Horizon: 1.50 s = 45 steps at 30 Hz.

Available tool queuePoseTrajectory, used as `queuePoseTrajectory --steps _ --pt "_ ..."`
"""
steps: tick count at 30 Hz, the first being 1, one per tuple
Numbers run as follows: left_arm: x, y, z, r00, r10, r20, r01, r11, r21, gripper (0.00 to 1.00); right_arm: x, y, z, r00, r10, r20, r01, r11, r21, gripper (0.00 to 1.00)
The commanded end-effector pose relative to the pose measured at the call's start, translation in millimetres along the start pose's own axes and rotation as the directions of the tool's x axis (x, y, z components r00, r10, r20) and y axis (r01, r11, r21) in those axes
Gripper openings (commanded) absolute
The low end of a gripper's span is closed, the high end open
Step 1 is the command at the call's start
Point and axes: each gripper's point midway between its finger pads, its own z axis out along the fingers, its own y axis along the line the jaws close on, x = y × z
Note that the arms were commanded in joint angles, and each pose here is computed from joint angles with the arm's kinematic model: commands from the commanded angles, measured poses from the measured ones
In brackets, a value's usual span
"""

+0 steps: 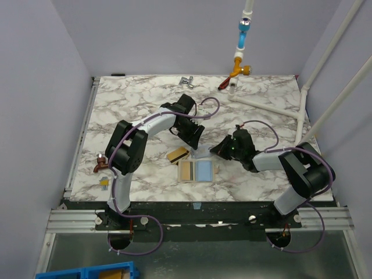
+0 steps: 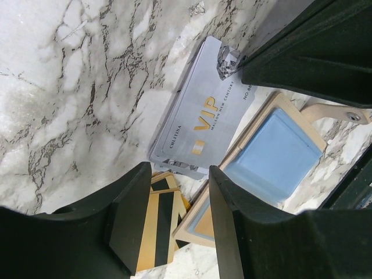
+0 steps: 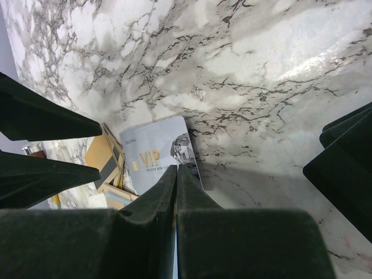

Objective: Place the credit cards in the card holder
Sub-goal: Pick up the credit card from the center of the board.

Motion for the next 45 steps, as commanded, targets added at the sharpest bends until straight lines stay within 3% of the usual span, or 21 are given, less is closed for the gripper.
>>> queuePoseTrajectory --steps 1,18,34,45 --pt "-5 -3 -8 0.999 0.008 0.032 -0.008 1.000 -0.014 0.46 3 -26 -4 1.000 0.015 0.018 -0.016 0.996 0.084 0.06" --pt "-9 -9 -7 0.999 0.027 0.035 -0.026 1.000 -0.013 0.46 3 -27 -8 1.000 0.023 0.020 -0.025 0.996 0.082 0.05" --pt "-16 -28 -1 0.998 -0.066 0.018 0.064 0.992 0.108 0.46 7 -38 -8 0.999 0.034 0.011 -0.035 0.992 0.118 0.03" --pt "-7 -21 -2 0.991 -0.129 0.018 0.128 0.990 0.066 0.46 10 -42 -7 0.999 0.042 -0.003 -0.042 0.990 0.132 0.01"
